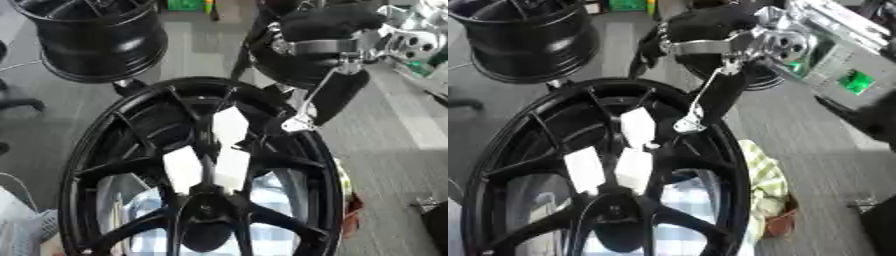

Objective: Pull the pin out of the wheel hub.

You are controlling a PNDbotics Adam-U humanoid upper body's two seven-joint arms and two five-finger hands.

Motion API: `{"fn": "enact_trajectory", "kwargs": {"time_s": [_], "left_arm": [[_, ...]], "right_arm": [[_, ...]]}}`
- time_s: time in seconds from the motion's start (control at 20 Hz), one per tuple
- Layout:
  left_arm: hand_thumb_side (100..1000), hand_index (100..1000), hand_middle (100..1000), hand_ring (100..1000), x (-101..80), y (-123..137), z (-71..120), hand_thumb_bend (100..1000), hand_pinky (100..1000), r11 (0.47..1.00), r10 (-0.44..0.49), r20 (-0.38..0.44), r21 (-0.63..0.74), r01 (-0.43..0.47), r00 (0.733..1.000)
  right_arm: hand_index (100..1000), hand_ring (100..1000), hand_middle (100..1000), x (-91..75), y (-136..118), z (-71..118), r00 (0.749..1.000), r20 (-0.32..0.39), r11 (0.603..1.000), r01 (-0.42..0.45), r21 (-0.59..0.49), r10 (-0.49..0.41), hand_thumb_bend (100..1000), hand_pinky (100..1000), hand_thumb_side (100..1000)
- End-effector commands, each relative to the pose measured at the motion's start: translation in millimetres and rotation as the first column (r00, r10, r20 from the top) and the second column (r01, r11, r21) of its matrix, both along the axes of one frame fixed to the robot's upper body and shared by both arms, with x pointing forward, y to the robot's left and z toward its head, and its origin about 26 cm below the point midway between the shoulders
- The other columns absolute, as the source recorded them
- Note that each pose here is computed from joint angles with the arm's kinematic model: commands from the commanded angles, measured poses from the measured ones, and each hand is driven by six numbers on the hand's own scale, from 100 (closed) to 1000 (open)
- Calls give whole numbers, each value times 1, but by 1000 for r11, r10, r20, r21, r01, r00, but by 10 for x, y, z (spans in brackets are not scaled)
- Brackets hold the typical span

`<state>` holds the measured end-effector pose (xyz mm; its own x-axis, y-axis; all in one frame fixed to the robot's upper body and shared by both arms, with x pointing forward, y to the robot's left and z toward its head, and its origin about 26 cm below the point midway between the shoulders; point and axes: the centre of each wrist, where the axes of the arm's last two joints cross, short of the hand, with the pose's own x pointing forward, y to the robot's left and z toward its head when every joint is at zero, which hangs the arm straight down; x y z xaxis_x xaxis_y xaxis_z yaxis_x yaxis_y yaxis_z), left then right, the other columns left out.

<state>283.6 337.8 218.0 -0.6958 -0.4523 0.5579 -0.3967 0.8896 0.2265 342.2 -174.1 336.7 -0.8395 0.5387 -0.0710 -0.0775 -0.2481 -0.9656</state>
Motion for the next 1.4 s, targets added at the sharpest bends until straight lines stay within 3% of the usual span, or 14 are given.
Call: {"fn": "enact_trajectory", "kwargs": {"time_s": [0.05, 0.65, 1.4], "left_arm": [[733, 882, 734, 872, -22, -1, 90, 306, 768, 1000, -6, 24, 19, 5, 1000], [728, 882, 735, 873, -22, 5, 99, 310, 769, 1000, -1, 31, 12, 1, 1000], [730, 882, 736, 873, -15, -7, 108, 309, 769, 1000, -5, 37, 5, 5, 999]], "right_arm": [[839, 829, 778, 70, -5, 124, 1000, -12, 1000, 9, -15, -9, 458, 857, 315], [852, 828, 780, 216, 52, 247, 989, -146, 994, -6, -107, -10, 483, 856, 312], [859, 822, 782, 395, 126, 160, 976, -214, 996, 21, -85, -39, 483, 849, 343]]}}
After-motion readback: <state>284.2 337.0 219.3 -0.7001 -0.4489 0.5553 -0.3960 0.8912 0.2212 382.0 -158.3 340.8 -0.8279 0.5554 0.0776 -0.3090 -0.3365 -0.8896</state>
